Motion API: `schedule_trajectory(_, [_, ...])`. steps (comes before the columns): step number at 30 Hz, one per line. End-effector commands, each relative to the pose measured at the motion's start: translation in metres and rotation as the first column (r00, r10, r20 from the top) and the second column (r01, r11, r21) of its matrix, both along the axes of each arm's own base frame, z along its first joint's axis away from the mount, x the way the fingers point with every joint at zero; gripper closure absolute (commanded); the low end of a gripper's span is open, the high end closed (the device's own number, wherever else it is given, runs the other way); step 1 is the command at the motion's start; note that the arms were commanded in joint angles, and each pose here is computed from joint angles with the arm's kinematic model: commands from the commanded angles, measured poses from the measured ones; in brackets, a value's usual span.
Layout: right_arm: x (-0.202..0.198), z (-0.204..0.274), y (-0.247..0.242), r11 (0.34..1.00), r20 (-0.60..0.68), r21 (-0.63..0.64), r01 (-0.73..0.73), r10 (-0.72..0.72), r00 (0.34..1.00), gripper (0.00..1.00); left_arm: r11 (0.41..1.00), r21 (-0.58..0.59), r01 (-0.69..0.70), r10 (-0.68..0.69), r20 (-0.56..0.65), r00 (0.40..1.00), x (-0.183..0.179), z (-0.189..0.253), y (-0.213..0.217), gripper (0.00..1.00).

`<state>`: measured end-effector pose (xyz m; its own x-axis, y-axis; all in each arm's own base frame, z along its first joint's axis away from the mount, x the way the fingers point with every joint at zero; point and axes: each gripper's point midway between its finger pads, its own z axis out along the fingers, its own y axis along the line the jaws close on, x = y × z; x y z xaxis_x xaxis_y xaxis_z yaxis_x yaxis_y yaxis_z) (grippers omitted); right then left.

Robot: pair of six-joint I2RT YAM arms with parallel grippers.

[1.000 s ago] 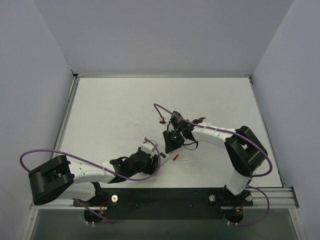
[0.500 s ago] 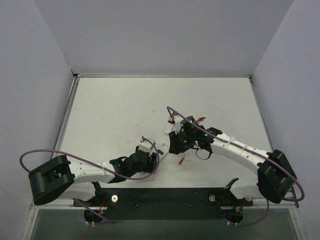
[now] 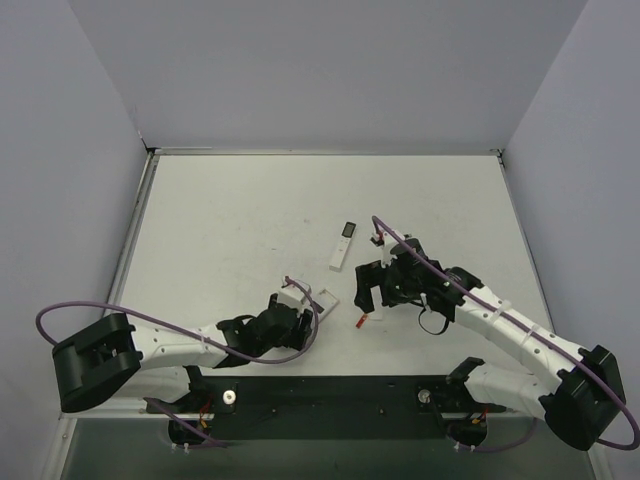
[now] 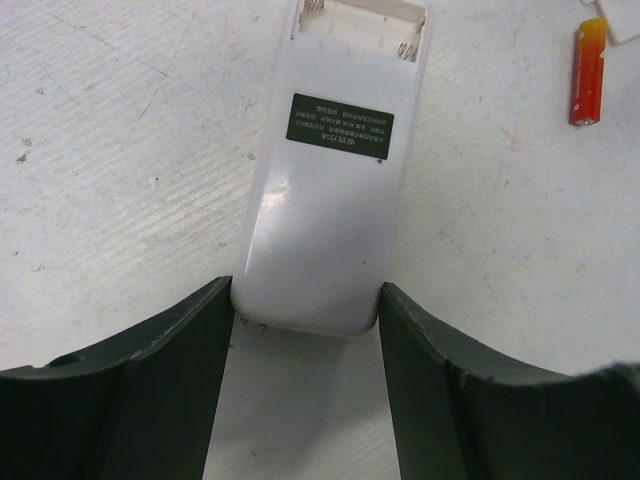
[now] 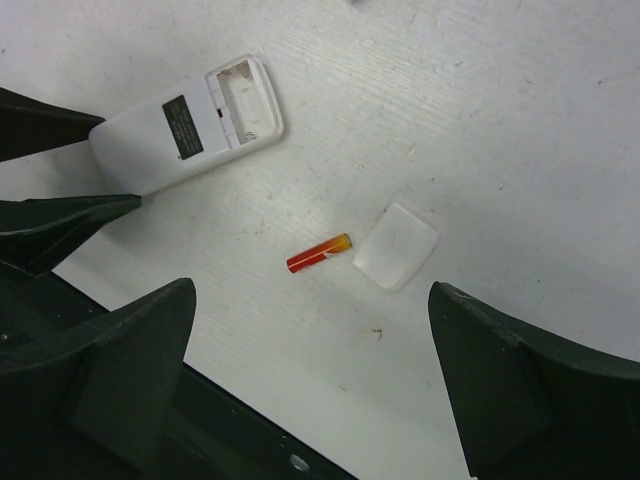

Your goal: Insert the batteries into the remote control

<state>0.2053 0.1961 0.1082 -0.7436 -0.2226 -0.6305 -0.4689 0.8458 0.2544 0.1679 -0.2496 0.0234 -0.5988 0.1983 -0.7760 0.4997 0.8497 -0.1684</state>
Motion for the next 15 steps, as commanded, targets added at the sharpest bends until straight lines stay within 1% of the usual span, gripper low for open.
schedule_trajectory(1, [-0.008,-0.002,-0.019,0.996,-0.031,-0.05,0.075,-0.076,0.997,0.0,1.0,0.019,0.018,-0.019,0.012,1.0,-0.003,0.01,0.002,0.33])
schedule_trajectory(4, [-0.006,0.007,-0.025,0.994,-0.013,-0.08,0.078,-0.079,0.997,0.0,1.0,0.007,0.022,-0.022,0.024,0.999,-0.004,0.016,0.003,0.27])
schedule_trajectory(6, [-0.007,0.006,-0.027,0.992,-0.029,-0.108,0.072,-0.075,0.997,0.01,1.0,-0.006,0.026,-0.026,0.032,0.999,-0.003,0.021,0.002,0.24])
schedule_trajectory(7, [-0.005,0.011,-0.023,0.994,-0.026,-0.098,0.054,-0.057,0.998,0.02,0.999,-0.014,0.032,-0.031,0.041,0.999,-0.003,0.026,0.002,0.23])
schedule_trajectory(9, [-0.007,0.008,-0.024,0.992,-0.047,-0.124,0.027,-0.033,0.998,0.07,0.999,-0.035,0.037,-0.035,0.054,0.998,-0.002,0.034,0.0,0.2])
schedule_trajectory(11, [-0.009,0.007,-0.021,0.99,-0.071,-0.138,-0.02,0.01,0.997,0.12,0.999,-0.029,0.024,-0.023,0.051,0.998,-0.002,0.037,0.003,0.19])
schedule_trajectory(12, [-0.012,0.006,-0.02,0.989,-0.086,-0.143,-0.035,0.023,0.996,0.13,0.999,-0.037,0.01,-0.008,0.051,0.999,-0.001,0.041,0.003,0.19])
schedule_trajectory(14, [-0.016,0.002,-0.017,0.988,-0.119,-0.142,-0.052,0.035,0.992,0.17,0.997,-0.006,-0.078,0.078,0.022,0.997,0.002,0.037,0.017,0.19])
schedule_trajectory(15, [-0.018,0.0,-0.016,0.989,-0.134,-0.137,-0.047,0.029,0.991,0.17,0.994,-0.017,-0.105,0.106,0.019,0.994,0.004,0.043,0.017,0.19])
